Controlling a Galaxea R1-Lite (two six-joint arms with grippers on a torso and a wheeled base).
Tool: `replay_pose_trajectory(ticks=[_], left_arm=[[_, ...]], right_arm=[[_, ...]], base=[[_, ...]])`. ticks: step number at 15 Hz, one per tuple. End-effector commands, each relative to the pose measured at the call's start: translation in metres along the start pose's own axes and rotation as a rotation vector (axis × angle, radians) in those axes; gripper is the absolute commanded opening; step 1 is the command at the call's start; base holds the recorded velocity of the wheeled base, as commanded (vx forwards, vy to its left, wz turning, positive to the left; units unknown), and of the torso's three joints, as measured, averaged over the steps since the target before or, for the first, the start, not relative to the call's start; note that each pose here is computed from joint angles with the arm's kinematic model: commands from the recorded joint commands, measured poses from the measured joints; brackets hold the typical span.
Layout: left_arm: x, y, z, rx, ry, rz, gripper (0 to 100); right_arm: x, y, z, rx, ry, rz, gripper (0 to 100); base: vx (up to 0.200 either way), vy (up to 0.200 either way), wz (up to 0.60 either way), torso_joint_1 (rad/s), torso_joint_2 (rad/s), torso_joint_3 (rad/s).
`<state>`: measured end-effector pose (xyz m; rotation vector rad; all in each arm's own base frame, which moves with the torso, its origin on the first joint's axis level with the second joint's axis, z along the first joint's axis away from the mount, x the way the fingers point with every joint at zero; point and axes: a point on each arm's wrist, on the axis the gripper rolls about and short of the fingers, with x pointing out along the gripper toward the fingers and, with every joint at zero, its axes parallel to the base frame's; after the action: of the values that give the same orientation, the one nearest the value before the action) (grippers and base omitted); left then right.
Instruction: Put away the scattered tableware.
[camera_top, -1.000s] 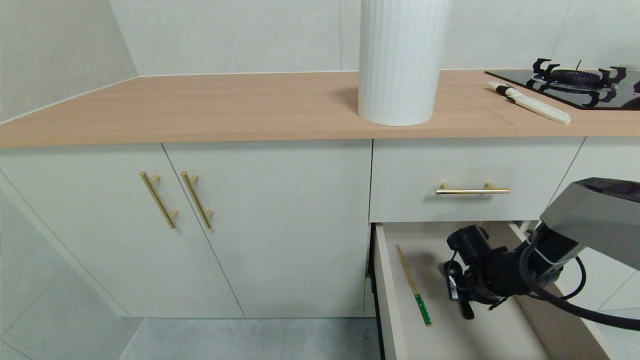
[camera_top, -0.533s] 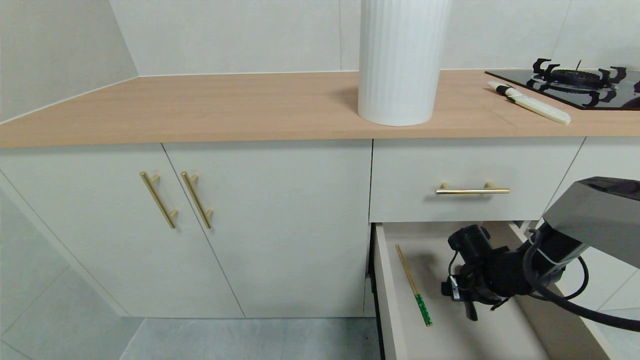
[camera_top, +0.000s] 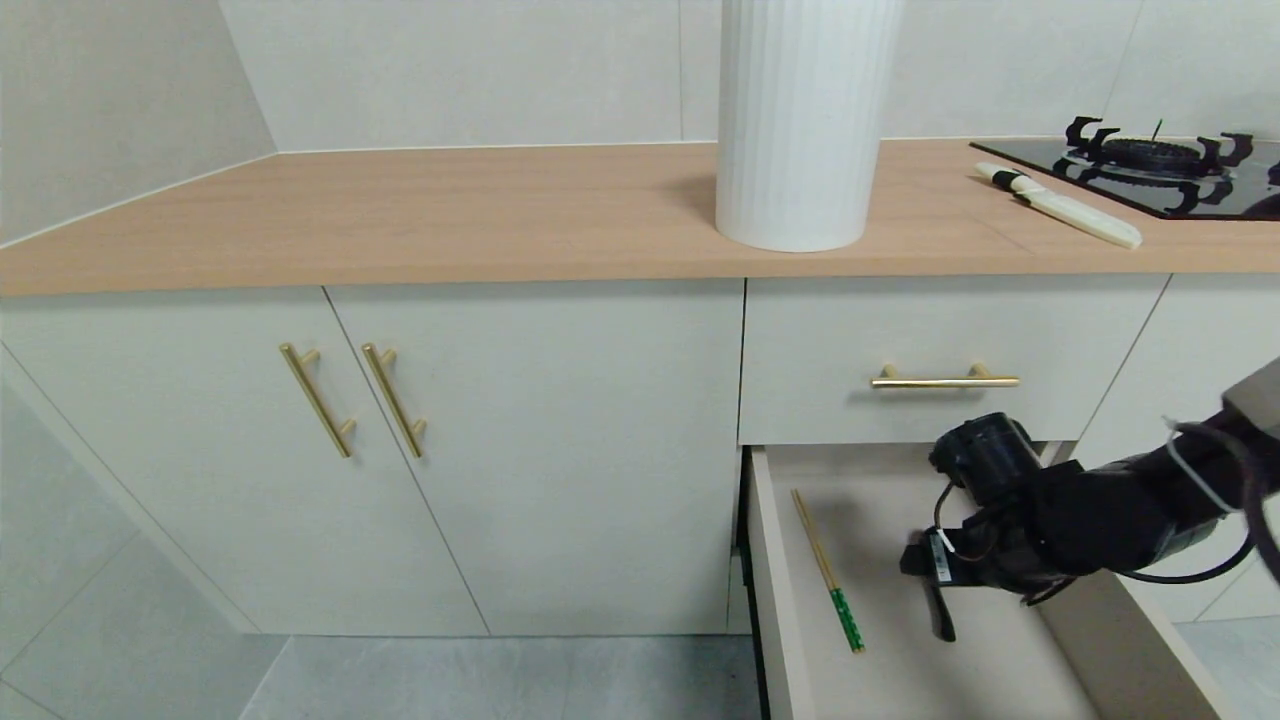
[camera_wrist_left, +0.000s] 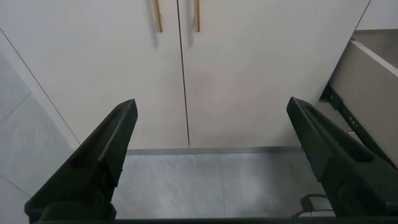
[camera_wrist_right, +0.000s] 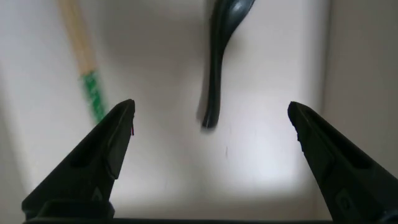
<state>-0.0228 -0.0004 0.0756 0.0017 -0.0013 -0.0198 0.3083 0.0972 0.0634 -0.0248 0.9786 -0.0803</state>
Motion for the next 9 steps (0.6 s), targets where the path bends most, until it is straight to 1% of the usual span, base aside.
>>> replay_pose_trajectory(ticks=[1, 5, 9], left_arm=[[0.0, 0.0, 0.0, 0.0, 0.0, 0.0, 100], [0.0, 0.0, 0.0, 0.003, 0.0, 0.001, 100], [0.0, 0.0, 0.0, 0.001, 0.0, 0.0, 100]], right_arm=[[-0.064, -0.007, 0.009, 0.005, -0.067, 0.103, 100], [-0.1, -0.009, 0.008, -0.013, -0.091, 0.133, 100], [-0.11, -0.006, 0.004, -0.034, -0.089, 0.143, 100]], base=[[0.0, 0.0, 0.0, 0.0, 0.0, 0.0], [0.0, 0.0, 0.0, 0.0, 0.0, 0.0], [0.0, 0.0, 0.0, 0.0, 0.0, 0.0]])
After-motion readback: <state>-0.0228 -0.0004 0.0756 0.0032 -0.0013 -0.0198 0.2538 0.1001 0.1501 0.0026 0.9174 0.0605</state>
